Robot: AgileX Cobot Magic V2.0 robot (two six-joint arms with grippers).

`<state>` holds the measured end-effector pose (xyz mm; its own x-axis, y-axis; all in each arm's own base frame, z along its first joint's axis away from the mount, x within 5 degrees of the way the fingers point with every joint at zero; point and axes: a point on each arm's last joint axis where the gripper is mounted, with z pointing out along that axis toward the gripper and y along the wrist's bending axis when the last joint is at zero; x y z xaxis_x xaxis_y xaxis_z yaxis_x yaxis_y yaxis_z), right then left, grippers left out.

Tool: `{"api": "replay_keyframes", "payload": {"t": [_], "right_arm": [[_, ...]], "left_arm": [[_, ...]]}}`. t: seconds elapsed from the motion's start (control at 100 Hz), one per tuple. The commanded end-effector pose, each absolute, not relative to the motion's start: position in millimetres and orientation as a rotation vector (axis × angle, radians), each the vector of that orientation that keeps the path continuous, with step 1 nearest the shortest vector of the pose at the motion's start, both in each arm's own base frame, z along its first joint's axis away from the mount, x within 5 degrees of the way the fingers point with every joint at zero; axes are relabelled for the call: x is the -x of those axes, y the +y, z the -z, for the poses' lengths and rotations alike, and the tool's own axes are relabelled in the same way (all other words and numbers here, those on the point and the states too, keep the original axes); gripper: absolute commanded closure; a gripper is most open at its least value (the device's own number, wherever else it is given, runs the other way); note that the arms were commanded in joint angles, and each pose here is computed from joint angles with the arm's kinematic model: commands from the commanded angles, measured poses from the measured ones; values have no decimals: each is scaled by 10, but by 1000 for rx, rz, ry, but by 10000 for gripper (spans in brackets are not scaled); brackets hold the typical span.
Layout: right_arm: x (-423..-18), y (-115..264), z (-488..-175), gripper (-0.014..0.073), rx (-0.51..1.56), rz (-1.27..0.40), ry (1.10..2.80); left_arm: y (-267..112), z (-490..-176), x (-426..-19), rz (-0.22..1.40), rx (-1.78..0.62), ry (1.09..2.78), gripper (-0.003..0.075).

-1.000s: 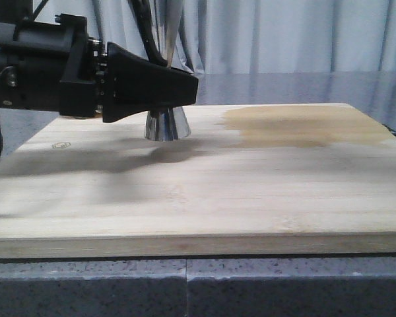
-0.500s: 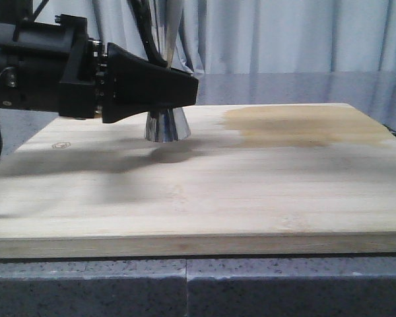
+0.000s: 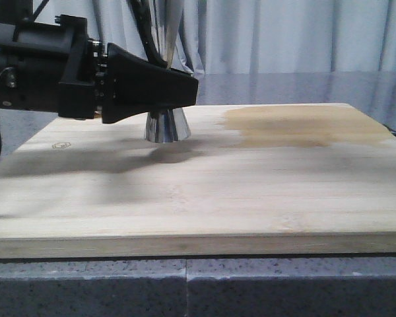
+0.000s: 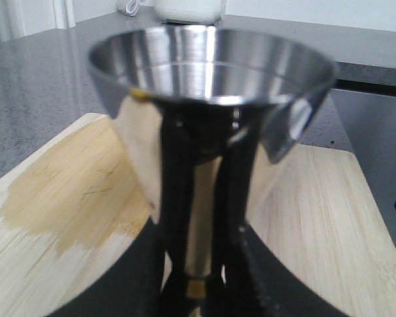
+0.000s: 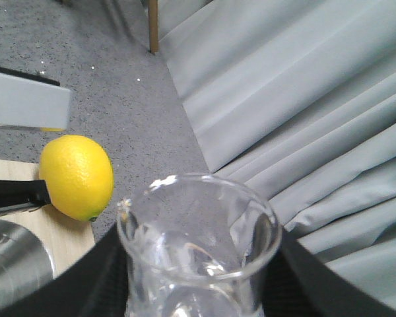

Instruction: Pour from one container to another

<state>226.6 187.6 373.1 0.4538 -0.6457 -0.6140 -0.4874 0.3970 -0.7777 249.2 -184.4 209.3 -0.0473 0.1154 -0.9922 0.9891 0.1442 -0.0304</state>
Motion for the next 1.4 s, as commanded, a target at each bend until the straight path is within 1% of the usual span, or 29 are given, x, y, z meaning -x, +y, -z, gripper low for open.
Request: {"api": "replay_keyframes", "payload": {"t": [0.0,0.94,1.39], "right_arm": [[-2176,1855,-3985,423,1197,125,1079],[-2192,1836,-3965,423,1236,195,1071],[-2196,1840,-3958,423,1241,200,1070]], "left_arm": [[-1868,-2451,-2367,1229,-1118,1146,722],[-1868,-2451,-2367,1229,-1118,1146,722],[-1868,-2451,-2367,1234,-1115,1150,722]]}}
